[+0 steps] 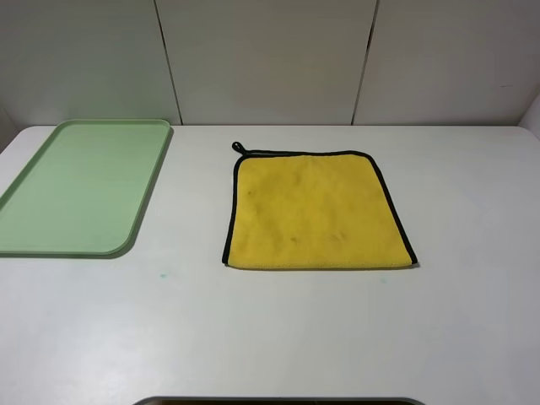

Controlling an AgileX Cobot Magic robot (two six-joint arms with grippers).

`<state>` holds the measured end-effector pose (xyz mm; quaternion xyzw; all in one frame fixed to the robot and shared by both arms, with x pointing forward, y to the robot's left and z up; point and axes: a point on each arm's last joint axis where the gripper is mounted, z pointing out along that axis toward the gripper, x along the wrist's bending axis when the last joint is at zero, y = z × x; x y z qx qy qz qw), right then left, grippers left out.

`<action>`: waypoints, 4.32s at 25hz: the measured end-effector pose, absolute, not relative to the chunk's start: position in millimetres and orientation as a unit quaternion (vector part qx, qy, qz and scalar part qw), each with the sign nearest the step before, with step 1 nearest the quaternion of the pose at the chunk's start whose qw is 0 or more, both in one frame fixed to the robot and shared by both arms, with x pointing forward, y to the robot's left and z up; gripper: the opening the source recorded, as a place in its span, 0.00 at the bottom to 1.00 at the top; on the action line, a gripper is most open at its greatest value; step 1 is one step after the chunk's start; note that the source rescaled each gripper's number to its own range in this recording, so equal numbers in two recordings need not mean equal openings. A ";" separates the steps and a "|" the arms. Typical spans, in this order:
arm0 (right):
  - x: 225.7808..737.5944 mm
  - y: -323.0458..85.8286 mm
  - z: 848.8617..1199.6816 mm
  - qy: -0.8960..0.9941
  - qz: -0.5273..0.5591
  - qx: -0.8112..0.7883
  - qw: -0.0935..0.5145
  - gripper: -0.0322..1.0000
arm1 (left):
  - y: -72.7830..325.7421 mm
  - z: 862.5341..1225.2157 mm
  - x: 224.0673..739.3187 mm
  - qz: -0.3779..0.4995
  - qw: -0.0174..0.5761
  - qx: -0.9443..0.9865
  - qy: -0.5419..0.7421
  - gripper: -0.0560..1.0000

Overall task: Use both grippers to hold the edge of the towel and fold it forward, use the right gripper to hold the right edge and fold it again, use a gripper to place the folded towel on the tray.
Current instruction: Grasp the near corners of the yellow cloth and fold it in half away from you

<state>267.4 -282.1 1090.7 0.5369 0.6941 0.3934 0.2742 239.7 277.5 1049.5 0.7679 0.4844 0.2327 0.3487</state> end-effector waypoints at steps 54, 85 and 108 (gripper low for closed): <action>507.3 -218.6 966.4 0.974 0.126 0.148 0.121 1.00 | 140.9 954.6 488.3 0.138 0.148 0.979 0.018 0.95; 525.2 -220.3 918.2 0.983 0.080 0.126 0.105 1.00 | 84.6 866.4 501.8 0.218 0.140 0.957 -0.128 0.93; 522.8 -224.2 882.1 0.984 0.064 0.116 0.118 1.00 | 81.0 861.9 506.5 0.234 0.146 0.953 -0.124 0.92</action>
